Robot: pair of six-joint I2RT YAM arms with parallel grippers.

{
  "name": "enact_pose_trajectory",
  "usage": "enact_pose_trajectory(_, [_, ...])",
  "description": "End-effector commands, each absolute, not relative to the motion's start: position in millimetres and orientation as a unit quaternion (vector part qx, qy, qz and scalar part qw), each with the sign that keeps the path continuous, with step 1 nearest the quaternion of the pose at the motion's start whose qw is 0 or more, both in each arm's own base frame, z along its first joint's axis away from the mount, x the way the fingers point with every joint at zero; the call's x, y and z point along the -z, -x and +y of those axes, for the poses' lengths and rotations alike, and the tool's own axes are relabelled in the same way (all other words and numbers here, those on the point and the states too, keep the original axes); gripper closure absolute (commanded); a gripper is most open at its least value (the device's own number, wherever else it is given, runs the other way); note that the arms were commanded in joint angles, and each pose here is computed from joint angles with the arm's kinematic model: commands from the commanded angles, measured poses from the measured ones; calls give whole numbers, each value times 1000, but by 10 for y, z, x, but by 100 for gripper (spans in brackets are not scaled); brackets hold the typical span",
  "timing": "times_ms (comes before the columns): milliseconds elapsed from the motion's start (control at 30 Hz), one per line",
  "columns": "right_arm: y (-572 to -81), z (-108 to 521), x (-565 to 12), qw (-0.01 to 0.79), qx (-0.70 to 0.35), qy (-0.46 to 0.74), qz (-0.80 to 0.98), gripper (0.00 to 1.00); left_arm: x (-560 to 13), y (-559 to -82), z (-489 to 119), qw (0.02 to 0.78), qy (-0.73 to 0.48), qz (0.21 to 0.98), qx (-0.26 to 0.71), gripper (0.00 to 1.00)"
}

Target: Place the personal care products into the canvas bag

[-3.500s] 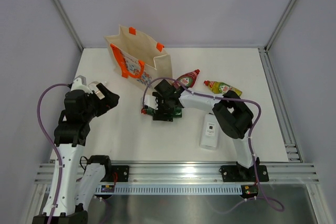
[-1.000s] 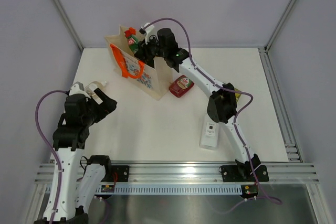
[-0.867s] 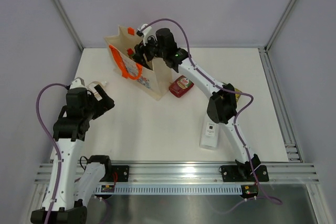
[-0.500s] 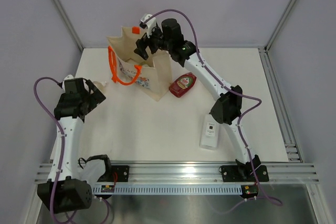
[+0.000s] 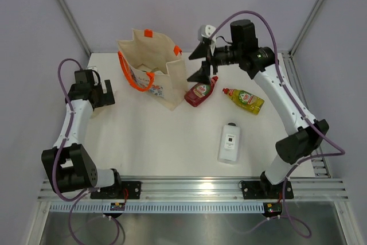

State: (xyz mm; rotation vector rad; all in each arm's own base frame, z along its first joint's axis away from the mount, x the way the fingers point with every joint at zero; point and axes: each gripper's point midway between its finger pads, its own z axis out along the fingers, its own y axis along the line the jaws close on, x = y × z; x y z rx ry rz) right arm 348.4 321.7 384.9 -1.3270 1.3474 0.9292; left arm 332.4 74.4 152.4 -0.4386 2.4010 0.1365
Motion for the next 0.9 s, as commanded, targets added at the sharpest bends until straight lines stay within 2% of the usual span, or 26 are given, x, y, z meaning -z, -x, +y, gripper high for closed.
enact_pose_trajectory(0, [-2855, 3020, -3407, 429, -433, 615, 500, 1, -1488, -3334, 1047, 339, -25, 927, -159, 1])
enact_pose_trajectory(67, [-2716, 2846, -3162, 405, -442, 623, 503, 1, -1459, -3430, 1126, 350, -76, 915, -187, 1])
enact_pose_trajectory(233, [-2515, 2553, -2887, 357, -465, 618, 523, 0, -1180, -3642, 1390, 302, -145, 915, -226, 1])
enact_pose_trajectory(533, [-2584, 2397, -2786, 343, -473, 582, 565, 0, -946, -4120, 1677, 236, -202, 922, -231, 1])
enact_pose_trajectory(667, [-2665, 2413, -2868, 350, -468, 573, 574, 1, -456, -4221, 1593, 195, -209, 942, -175, 1])
enact_pose_trajectory(867, [-2692, 2418, -2959, 364, -463, 565, 578, 1, -207, -4198, 1450, 161, -199, 959, -117, 1])
